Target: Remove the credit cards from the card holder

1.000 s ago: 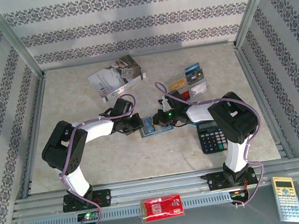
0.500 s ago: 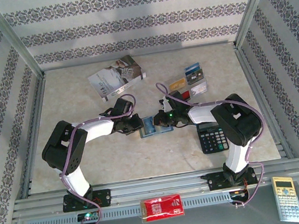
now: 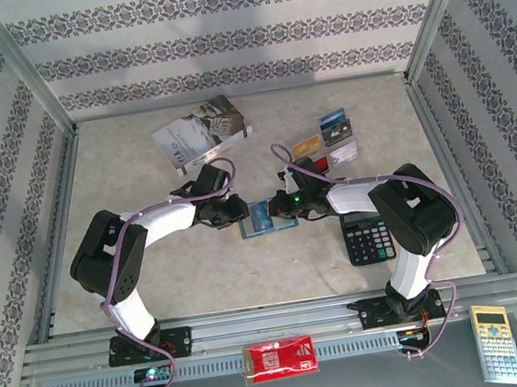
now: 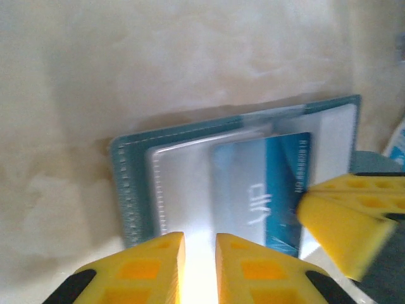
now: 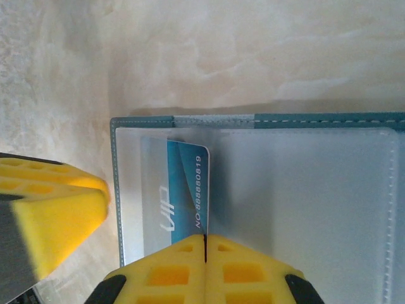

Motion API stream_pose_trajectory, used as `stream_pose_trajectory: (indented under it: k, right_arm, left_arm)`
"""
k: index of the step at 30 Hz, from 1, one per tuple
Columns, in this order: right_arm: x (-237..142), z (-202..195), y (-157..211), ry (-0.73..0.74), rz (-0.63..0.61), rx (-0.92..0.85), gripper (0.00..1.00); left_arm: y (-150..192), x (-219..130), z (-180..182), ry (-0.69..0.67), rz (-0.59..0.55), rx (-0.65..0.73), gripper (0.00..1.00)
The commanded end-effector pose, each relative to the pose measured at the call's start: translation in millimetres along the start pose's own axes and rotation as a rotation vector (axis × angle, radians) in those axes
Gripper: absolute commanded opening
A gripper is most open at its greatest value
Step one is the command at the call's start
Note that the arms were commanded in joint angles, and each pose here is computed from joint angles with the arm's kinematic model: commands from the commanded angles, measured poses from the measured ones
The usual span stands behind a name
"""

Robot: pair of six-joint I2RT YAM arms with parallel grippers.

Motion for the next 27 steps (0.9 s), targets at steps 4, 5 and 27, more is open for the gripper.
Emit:
stream_pose_trajectory:
  k: [4,5,27]
  right_arm:
    - [-4,7,0,0.007,-0.007,-0.034,0.01]
    - [-4,7,1,0.005,-0.005,-0.034,0.01]
    - [5,23,11,-0.108,0.082,-0.027,0.14]
  left_arm:
    - [1,3,-21,0.082,0.041,0.033,0.18]
    - [3,8,-16,0.065,0.055,0.02,0.17]
    - [27,29,25,-0.087,0.121,-0.021,0.11]
Point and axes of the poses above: each hand's point on the last joint's axis, 136 mm out from that joint toward the fingers, its own x axis out along the fingers, its own z axis along the line the jaws close on, y = z × x, the point moved 2 cm from there along -x, back along the fingers, and after that the axes turned 10 degrees about x, right-handed, at the moved point
